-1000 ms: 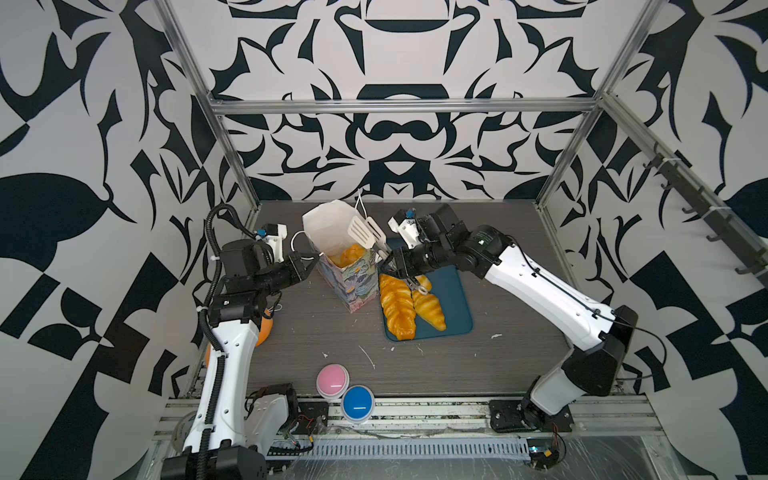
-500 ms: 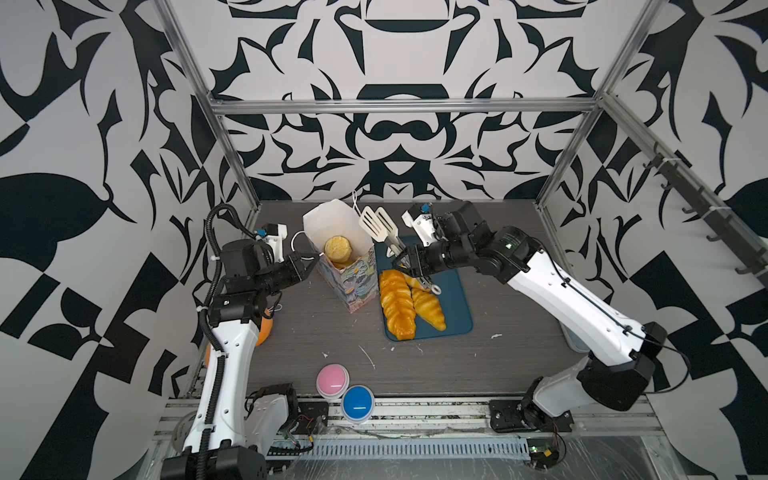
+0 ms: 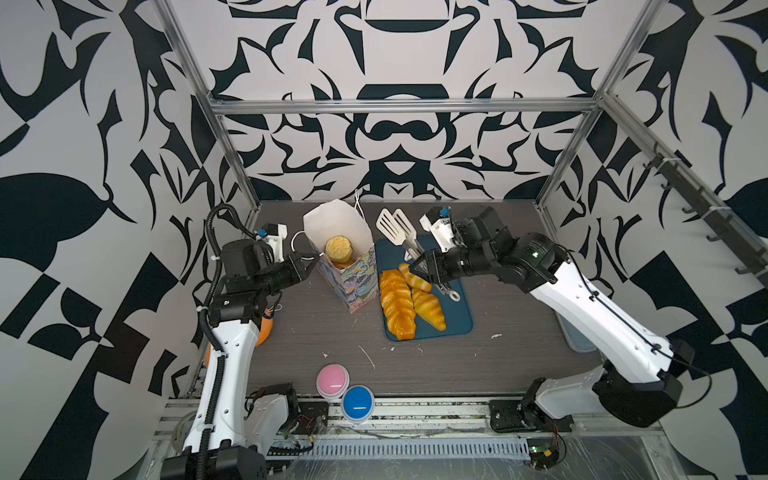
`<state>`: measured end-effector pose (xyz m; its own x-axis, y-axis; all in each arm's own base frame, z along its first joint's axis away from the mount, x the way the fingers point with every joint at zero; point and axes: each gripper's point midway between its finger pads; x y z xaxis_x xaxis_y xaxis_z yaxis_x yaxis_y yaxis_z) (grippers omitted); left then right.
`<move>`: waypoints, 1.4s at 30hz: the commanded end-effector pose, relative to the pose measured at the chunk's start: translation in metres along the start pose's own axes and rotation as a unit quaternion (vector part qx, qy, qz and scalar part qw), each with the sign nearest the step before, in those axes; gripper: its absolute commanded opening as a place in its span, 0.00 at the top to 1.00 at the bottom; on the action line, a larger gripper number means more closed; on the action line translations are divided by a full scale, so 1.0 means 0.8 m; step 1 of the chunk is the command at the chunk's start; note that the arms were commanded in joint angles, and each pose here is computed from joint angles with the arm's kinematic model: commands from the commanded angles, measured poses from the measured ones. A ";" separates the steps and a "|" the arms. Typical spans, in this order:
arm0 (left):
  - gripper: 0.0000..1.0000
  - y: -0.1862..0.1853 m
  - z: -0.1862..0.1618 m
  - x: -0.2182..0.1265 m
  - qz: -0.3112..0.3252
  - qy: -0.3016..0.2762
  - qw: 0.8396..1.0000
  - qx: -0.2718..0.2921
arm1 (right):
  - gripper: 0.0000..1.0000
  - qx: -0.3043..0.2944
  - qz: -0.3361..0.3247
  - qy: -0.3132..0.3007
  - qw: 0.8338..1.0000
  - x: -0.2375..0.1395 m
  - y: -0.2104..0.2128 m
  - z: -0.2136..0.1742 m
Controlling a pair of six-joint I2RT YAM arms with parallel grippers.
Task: Place the fake bread into the paper bag
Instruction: 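Withdraw the empty tongs with the right gripper back over the tray, then move the tongs with the right gripper over the croissant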
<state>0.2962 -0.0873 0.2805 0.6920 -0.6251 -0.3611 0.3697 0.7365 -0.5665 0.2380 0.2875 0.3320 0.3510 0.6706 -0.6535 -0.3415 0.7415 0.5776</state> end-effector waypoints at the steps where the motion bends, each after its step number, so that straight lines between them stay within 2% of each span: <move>1: 1.00 -0.005 0.008 -0.004 -0.003 -0.006 1.000 0.003 | 0.61 -0.007 -0.005 -0.025 1.000 -0.019 -0.008 0.005; 14: 1.00 -0.006 0.006 -0.004 -0.004 -0.005 1.000 0.002 | 0.60 0.033 -0.065 0.013 0.997 -0.014 -0.079 -0.030; 30: 1.00 -0.004 0.009 -0.002 -0.004 -0.003 1.000 0.001 | 0.58 0.054 -0.101 0.055 0.992 -0.006 -0.119 -0.064; 35: 1.00 -0.004 0.009 -0.001 -0.004 -0.002 1.000 0.000 | 0.53 0.062 -0.113 0.070 0.989 -0.002 -0.132 -0.077; 42: 1.00 -0.002 0.008 0.001 -0.003 -0.001 1.000 -0.001 | 0.52 0.073 -0.125 0.091 0.985 0.008 -0.148 -0.096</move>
<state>0.2986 -0.0875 0.2771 0.6853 -0.6284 -0.3681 0.3644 0.7335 -0.5737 0.2151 0.2025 0.2123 0.2144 0.4328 -0.8756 -0.1086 0.9015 0.4190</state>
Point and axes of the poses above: each gripper's point midway between its finger pads, its own x axis out along the fingers, its own y axis along the line the jaws close on, z = x × y, and after that the axes turned 11 degrees about x, right-handed
